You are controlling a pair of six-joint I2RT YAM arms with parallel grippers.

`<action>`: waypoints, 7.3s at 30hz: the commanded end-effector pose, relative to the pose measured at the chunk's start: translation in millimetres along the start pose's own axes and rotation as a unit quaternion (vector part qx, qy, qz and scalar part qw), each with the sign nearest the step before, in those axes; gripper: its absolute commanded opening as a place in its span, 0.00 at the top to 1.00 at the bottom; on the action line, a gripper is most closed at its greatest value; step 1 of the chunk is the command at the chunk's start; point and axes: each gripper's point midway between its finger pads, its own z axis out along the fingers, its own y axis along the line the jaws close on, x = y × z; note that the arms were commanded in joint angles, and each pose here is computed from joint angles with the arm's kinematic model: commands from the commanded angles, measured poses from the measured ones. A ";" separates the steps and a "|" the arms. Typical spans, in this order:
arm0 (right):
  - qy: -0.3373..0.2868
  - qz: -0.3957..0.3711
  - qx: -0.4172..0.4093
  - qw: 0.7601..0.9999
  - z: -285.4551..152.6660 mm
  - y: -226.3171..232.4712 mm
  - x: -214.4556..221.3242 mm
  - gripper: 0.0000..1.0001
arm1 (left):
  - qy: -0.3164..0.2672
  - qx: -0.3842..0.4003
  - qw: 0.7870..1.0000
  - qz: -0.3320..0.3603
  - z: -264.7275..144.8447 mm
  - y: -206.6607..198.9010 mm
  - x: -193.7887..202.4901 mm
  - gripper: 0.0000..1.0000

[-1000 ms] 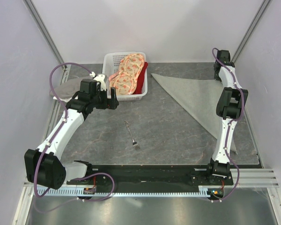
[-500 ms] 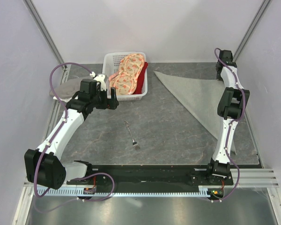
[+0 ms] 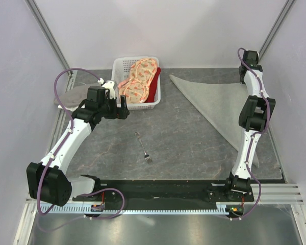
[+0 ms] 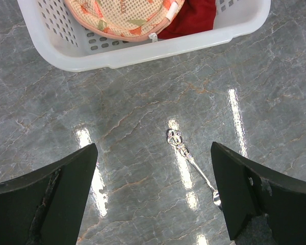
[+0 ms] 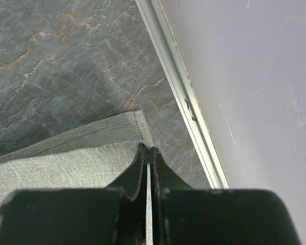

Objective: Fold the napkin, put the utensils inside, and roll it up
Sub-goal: Fold the napkin, then grab a utensil with the right arm, then place the utensil onto the napkin

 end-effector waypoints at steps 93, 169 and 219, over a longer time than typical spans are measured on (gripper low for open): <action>-0.003 -0.311 -0.440 0.842 -457.9 388.4 351.1 0.58 | -0.106 0.013 0.994 -0.022 -40.3 -11.1 -40.0 0.00; -0.106 -0.326 -0.330 0.880 -224.5 130.7 107.2 1.00 | -0.112 0.009 0.994 -0.018 -43.2 -10.4 -41.6 0.00; 0.010 -0.403 -0.276 0.873 -136.4 129.9 158.0 0.75 | -0.099 0.009 0.995 -0.021 -35.6 -9.5 -36.5 0.00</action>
